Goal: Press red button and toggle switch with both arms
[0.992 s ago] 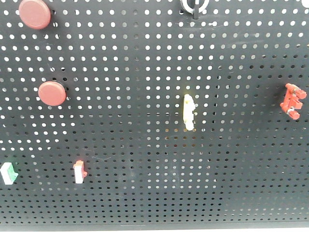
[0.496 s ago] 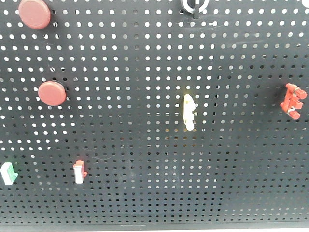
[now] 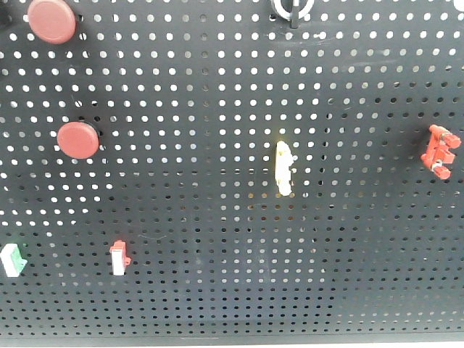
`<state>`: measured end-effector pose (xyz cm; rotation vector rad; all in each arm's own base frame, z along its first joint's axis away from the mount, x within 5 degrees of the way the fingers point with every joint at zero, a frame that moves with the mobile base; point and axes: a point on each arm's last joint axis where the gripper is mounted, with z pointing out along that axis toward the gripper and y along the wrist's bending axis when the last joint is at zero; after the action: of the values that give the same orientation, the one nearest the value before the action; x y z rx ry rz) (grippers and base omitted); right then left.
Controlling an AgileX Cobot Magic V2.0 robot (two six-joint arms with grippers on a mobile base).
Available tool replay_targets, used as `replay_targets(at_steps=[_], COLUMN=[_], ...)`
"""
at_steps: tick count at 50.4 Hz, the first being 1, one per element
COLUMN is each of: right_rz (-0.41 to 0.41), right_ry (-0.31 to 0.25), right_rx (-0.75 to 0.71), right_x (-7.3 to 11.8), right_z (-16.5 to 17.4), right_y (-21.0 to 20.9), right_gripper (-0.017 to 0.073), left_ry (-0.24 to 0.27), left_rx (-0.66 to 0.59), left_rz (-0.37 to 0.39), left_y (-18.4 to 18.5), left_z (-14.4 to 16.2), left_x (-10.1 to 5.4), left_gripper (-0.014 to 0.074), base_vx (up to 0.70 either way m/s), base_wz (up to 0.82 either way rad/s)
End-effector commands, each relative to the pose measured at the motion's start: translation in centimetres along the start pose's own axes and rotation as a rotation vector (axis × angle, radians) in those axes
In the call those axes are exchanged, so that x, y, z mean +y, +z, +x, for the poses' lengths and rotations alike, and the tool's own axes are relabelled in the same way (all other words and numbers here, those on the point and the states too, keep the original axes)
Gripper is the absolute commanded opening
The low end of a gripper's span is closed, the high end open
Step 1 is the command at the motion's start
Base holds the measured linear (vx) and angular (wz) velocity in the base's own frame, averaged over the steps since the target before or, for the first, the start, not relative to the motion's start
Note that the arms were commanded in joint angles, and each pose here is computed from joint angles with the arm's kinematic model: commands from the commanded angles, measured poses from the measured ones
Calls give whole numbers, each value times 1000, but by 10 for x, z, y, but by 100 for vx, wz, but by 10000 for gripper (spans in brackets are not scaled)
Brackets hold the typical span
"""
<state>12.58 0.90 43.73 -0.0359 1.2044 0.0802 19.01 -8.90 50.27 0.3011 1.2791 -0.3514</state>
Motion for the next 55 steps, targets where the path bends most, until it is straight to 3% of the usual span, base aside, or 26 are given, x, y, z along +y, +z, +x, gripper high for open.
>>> replay_targets(at_steps=[1, 29, 48, 55], right_rz=[-10, -10, -11, -14], right_ry=[-2, -2, -6, 30], right_rx=[-98, -98, -116, -123], right_x=[1, 1, 1, 1], right_z=[-16, -16, -17, -18], right_y=[2, 2, 2, 2], right_gripper=[-3, -3, -3, -3], left_ry=[-25, -23, -15, -13], left_rx=[-128, -143, -192, -205], left_rz=[20, 18, -2, 16], left_y=[-1, 30, 24, 5], left_z=[-20, 2, -7, -21], left_x=[-4, -4, 1, -3], left_gripper=[2, 2, 2, 2], base_vx=[0, 0, 0, 0], base_wz=[0, 0, 0, 0])
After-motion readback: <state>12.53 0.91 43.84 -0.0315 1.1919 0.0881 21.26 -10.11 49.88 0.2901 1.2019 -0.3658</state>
